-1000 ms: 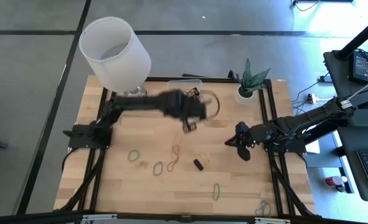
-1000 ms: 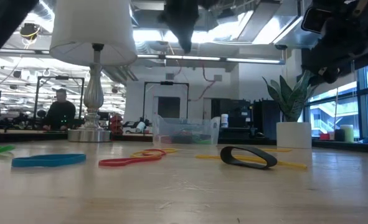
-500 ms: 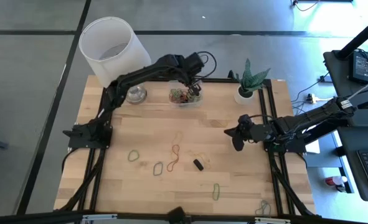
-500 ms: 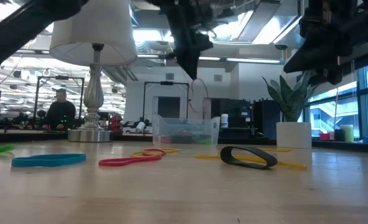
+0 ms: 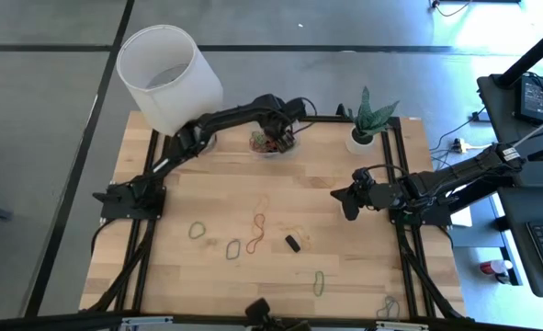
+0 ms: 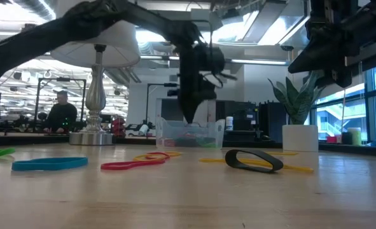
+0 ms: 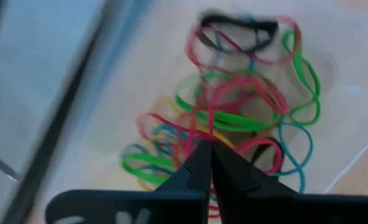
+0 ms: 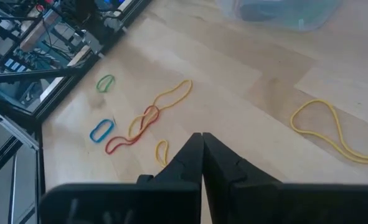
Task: Pick and place rubber bands into bin
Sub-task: Put the bottom red rubber band into the transparent bin, then put the top yellow rubber band into the transparent bin
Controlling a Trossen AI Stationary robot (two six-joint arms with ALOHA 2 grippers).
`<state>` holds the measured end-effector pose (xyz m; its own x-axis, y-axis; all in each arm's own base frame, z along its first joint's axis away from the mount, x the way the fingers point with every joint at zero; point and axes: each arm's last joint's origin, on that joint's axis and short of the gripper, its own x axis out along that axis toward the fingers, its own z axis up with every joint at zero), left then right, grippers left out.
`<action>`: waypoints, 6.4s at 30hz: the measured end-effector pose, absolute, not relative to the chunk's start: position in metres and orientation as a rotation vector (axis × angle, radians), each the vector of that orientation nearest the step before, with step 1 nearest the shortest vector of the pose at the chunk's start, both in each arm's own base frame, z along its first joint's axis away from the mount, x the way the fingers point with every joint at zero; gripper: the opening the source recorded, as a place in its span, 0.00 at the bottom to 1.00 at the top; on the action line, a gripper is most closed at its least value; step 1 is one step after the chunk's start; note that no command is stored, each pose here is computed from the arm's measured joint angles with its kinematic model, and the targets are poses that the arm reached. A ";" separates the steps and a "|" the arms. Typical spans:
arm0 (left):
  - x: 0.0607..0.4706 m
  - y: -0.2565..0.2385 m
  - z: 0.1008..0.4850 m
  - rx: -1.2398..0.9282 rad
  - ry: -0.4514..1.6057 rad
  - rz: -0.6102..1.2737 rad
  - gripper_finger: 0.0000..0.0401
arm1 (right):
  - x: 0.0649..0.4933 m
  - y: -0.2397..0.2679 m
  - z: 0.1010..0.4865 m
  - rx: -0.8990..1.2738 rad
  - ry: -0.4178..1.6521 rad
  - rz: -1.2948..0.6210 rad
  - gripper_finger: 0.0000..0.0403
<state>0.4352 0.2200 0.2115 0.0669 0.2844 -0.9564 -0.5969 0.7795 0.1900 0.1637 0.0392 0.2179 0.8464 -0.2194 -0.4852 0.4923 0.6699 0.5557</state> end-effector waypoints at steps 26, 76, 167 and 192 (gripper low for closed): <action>0.415 0.172 0.286 -0.539 1.208 0.817 0.30 | 0.162 0.040 0.215 0.548 0.483 -0.336 0.02; 0.248 -0.037 0.219 -0.215 0.886 0.028 0.00 | 0.313 0.076 0.251 0.352 0.563 -0.440 0.00; 0.137 -0.037 0.230 -0.355 0.454 0.031 0.00 | 0.374 0.070 0.332 0.292 0.610 -0.720 0.00; 0.155 -0.033 0.218 -0.292 0.411 0.378 0.01 | 0.371 -0.165 0.319 0.183 0.807 -0.611 0.00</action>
